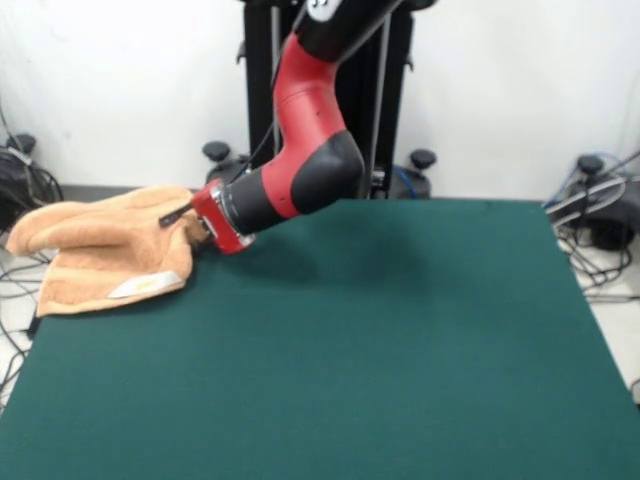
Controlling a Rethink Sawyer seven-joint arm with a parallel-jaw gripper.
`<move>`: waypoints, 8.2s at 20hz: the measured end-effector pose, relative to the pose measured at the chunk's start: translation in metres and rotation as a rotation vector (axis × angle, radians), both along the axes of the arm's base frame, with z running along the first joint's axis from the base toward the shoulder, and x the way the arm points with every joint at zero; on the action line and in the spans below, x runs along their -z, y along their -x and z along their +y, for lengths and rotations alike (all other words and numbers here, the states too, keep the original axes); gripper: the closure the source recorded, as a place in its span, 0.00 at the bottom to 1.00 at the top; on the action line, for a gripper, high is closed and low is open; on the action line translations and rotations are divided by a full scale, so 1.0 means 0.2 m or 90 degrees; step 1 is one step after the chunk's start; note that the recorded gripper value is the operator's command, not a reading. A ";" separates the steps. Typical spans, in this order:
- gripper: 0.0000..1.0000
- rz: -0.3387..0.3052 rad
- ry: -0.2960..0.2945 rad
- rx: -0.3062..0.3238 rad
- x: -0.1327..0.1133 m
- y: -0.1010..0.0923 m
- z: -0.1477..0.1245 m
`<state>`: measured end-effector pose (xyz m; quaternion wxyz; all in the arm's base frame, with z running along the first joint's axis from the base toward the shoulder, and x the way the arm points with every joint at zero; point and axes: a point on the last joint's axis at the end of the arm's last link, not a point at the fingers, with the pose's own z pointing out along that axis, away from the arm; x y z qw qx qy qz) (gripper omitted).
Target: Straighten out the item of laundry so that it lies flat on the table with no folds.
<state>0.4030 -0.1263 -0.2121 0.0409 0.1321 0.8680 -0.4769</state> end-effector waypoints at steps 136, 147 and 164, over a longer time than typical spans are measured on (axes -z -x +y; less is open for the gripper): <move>1.00 -0.228 -0.250 0.320 -0.20 -0.68 1.01; 1.00 -0.222 -0.142 0.278 -0.07 -0.60 1.02; 0.00 -0.231 0.011 0.222 0.01 -0.58 1.06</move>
